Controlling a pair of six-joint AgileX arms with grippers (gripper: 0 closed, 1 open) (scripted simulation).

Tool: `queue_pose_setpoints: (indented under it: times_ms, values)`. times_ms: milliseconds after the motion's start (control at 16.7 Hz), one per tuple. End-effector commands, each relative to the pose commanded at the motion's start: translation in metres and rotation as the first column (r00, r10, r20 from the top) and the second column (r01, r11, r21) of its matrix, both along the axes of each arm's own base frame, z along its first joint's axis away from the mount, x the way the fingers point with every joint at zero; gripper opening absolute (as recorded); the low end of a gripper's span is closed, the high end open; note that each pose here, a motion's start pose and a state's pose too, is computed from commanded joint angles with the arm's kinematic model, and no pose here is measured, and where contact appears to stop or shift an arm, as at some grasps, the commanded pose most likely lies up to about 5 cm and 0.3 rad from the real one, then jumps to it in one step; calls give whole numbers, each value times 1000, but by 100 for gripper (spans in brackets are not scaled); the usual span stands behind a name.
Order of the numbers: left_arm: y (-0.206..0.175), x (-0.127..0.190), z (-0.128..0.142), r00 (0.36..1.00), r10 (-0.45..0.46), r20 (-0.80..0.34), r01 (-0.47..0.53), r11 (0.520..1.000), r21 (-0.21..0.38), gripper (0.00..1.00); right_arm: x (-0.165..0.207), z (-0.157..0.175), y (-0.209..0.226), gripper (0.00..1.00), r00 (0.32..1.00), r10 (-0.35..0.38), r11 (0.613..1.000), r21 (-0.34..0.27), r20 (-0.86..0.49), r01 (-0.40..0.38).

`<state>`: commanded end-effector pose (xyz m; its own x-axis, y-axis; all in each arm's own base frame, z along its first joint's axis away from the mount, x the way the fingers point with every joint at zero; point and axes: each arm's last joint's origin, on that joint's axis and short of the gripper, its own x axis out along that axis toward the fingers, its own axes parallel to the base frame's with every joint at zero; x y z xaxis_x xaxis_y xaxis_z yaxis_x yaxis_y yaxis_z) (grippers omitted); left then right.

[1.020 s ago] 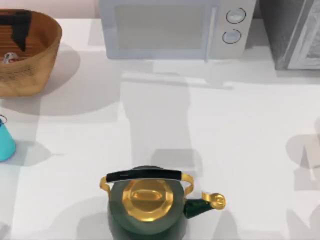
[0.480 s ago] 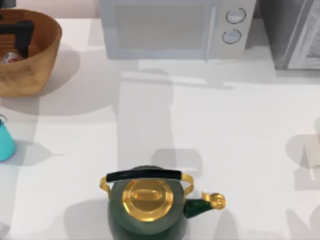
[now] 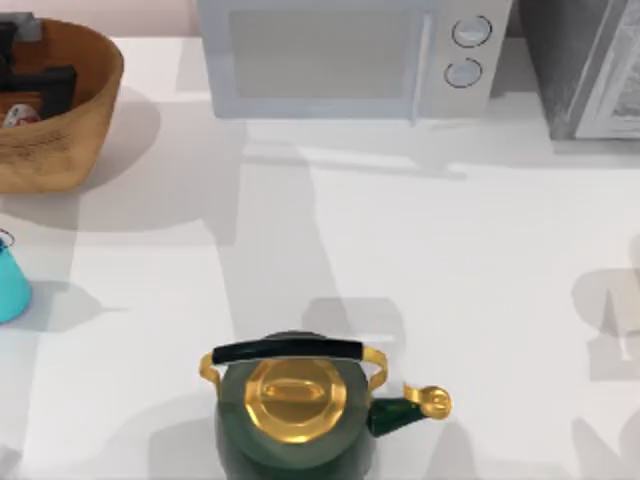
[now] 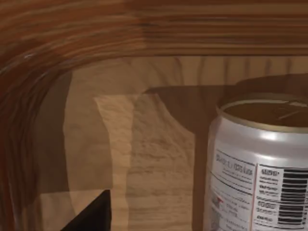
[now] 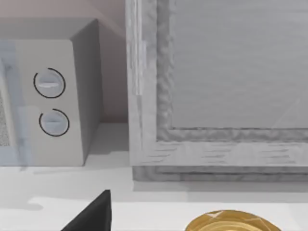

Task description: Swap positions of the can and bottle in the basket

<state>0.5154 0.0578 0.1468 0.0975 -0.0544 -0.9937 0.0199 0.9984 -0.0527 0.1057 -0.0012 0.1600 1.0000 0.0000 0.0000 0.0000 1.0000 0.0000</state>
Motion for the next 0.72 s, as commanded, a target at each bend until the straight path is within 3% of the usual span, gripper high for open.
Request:
queue_pose_setpoints:
  times_ms: [420,720]
  values:
    - [0,0,-13,1000,0,6,0,1000,1,100,0,0,0,100,1000,0,1000,0,0,0]
    - [0,0,-13,1000,0,6,0,1000,1,62,0,0,0,100,1000,0,1000,0,0,0]
